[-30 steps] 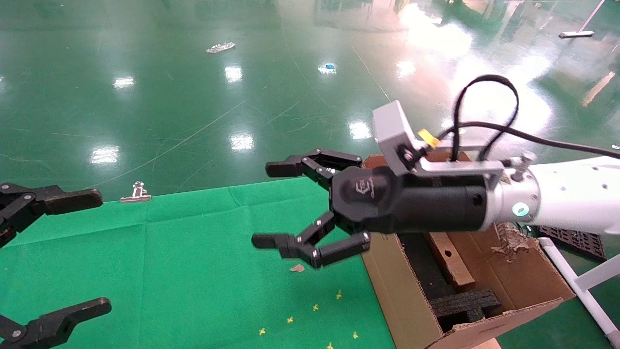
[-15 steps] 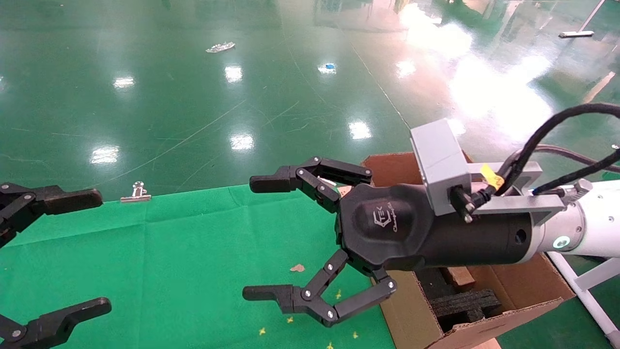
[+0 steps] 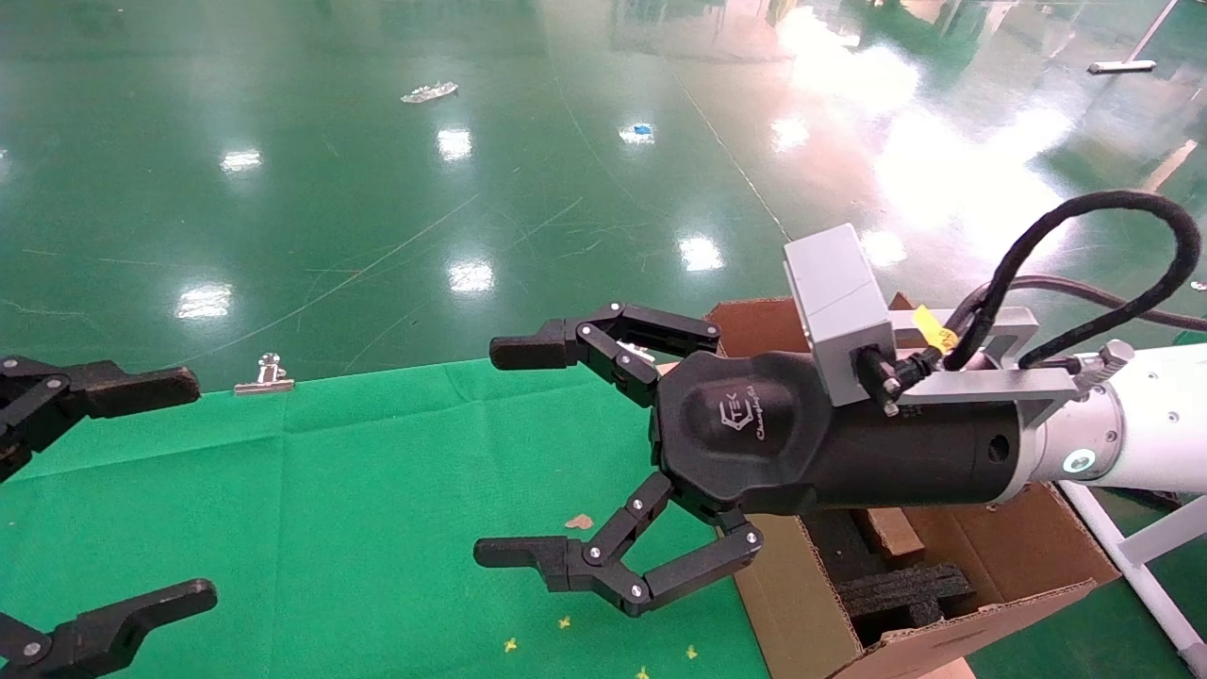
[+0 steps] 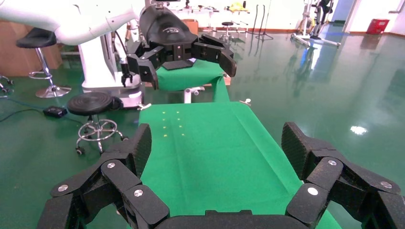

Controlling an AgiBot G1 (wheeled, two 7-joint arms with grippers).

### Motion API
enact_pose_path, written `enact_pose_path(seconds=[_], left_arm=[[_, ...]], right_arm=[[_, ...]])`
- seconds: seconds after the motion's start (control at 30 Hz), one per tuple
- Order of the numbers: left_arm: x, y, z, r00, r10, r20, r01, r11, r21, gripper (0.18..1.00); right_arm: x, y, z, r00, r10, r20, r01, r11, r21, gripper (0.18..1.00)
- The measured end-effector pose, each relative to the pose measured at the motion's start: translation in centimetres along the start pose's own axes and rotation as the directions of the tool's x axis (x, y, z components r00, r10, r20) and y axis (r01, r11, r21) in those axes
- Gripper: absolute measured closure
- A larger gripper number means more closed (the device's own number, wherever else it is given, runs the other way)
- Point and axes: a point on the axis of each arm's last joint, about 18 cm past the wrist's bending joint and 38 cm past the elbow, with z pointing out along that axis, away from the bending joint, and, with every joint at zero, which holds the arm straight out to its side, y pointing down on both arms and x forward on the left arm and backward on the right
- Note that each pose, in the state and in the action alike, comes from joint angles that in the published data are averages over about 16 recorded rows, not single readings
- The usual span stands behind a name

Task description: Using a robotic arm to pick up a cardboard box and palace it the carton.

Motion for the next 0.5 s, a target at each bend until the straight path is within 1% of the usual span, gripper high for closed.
enact_pose_path(seconds=[0.5], left_arm=[[0.00,0.00,0.00,1.000,0.000,0.000,0.000,1.000,0.000,0.184]], right_arm=[[0.21,0.12,0.02,1.000,0.006,-0.004,-0.006,1.000,-0.005,0.178]])
